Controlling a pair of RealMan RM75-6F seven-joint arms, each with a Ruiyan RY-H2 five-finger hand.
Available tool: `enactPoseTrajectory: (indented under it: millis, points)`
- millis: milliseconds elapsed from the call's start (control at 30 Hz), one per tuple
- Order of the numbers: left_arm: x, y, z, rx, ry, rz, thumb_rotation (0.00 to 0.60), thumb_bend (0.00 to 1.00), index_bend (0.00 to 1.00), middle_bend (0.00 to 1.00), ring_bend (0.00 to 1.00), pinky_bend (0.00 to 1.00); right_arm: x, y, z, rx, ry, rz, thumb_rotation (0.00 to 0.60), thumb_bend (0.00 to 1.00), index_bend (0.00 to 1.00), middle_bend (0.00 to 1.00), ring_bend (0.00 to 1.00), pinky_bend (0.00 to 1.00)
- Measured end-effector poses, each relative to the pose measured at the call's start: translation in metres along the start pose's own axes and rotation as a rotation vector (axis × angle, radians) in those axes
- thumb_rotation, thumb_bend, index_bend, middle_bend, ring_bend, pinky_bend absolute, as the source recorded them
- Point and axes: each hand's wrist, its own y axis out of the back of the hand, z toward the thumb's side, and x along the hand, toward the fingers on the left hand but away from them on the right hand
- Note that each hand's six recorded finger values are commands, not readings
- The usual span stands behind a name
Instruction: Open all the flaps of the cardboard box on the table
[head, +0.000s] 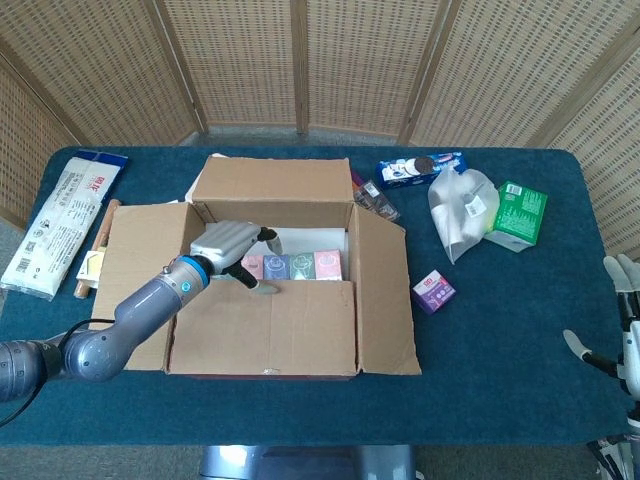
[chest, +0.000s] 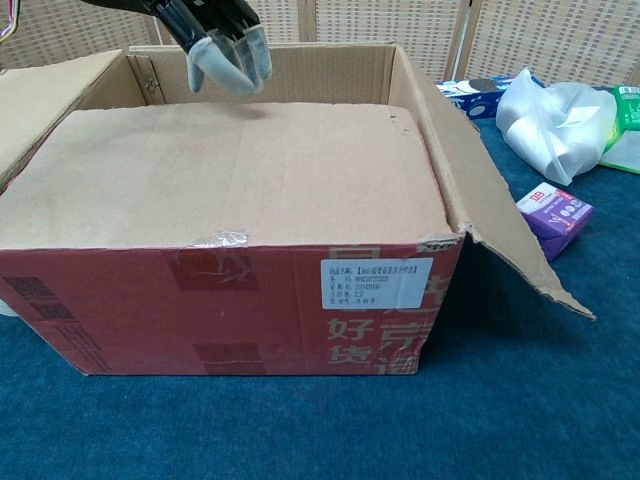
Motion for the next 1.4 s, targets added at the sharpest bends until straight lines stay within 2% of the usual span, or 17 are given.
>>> enactPoseTrajectory:
  millis: [133, 267, 833, 1133, 1400]
  points:
    - [-0.001, 0.002, 0.004, -0.032, 0.004, -0.002, 0.352, 0.0, 0.51, 0.33, 0.21, 0.4, 0.001, -0.001, 0.001, 0.001, 0.005, 0.001, 0.6, 0.17, 0.0, 0.0, 0.0, 0.02]
    - [-0.001, 0.002, 0.003, -0.042, 0.022, 0.014, 0.325, 0.0, 0.56, 0.33, 0.19, 0.39, 0.002, -0.001, 0.002, 0.002, 0.009, 0.004, 0.6, 0.17, 0.0, 0.0, 0.0, 0.02]
    - [0.01, -0.021, 0.003, -0.052, 0.079, -0.032, 0.322, 0.0, 0.54, 0.34, 0.23, 0.47, 0.003, 0.0, 0.001, 0.002, 0.011, 0.004, 0.6, 0.18, 0.0, 0.0, 0.0, 0.02]
    - [0.011, -0.029, 0.006, -0.033, 0.091, -0.054, 0.318, 0.0, 0.52, 0.36, 0.3, 0.61, 0.004, 0.0, 0.002, 0.002, 0.014, 0.003, 0.6, 0.18, 0.0, 0.0, 0.0, 0.02]
    - [0.006, -0.032, 0.012, -0.037, 0.086, -0.098, 0.319, 0.0, 0.53, 0.39, 0.33, 0.64, 0.005, 0.001, 0.003, 0.0, 0.016, 0.001, 0.6, 0.18, 0.0, 0.0, 0.0, 0.02]
